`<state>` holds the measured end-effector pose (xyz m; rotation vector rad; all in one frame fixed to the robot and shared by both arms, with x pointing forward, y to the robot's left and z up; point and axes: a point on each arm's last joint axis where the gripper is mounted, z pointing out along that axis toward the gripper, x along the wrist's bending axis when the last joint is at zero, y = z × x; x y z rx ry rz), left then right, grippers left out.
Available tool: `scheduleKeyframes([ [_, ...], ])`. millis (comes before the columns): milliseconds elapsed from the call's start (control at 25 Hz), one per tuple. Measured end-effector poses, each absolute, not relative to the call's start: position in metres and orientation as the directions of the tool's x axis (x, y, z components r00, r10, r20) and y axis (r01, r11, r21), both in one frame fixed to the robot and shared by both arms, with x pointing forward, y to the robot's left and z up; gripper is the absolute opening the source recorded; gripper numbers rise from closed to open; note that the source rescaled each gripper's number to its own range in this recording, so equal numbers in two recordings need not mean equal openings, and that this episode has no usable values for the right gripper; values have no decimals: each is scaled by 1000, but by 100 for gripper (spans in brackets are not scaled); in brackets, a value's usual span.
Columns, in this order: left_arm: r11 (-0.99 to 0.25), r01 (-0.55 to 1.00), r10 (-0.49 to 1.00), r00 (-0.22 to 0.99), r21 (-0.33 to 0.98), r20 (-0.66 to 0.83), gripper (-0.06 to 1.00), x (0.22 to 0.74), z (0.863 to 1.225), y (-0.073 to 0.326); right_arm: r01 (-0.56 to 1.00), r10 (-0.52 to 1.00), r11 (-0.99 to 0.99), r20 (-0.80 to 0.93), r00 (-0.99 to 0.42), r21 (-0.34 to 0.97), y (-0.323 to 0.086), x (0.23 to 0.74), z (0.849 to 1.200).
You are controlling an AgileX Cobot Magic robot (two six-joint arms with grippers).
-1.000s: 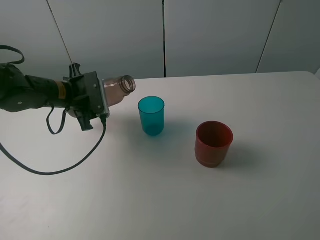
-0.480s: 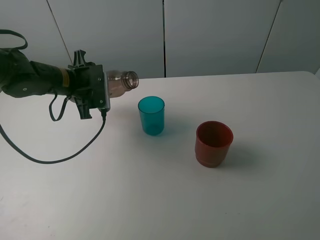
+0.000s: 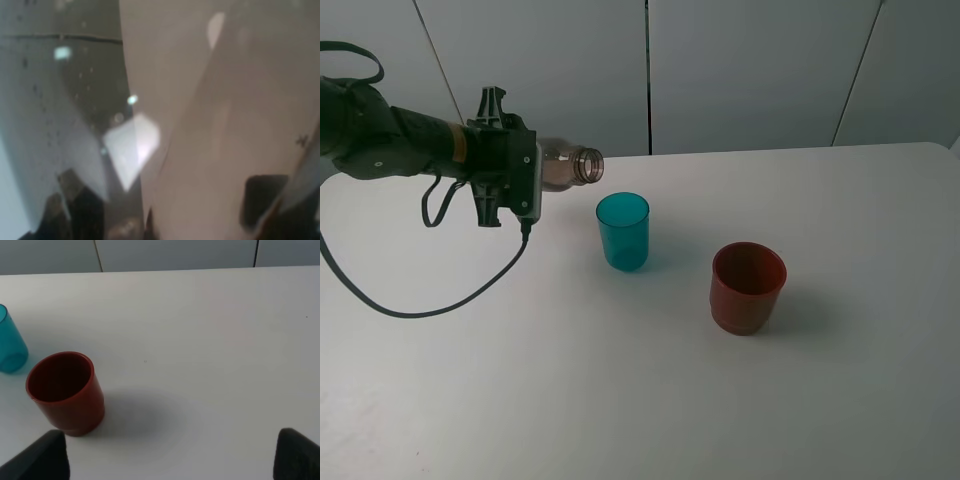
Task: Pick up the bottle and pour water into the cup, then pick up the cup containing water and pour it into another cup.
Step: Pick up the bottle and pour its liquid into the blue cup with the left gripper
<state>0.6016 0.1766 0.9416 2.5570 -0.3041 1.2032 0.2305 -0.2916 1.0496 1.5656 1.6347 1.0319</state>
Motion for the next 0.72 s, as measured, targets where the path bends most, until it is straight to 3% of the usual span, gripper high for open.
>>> scheduleKeyframes([
  [720, -927, -356, -130, 607, 121, 784, 3, 609, 938, 171, 490, 994, -25, 73, -80, 871, -292, 231, 1050],
])
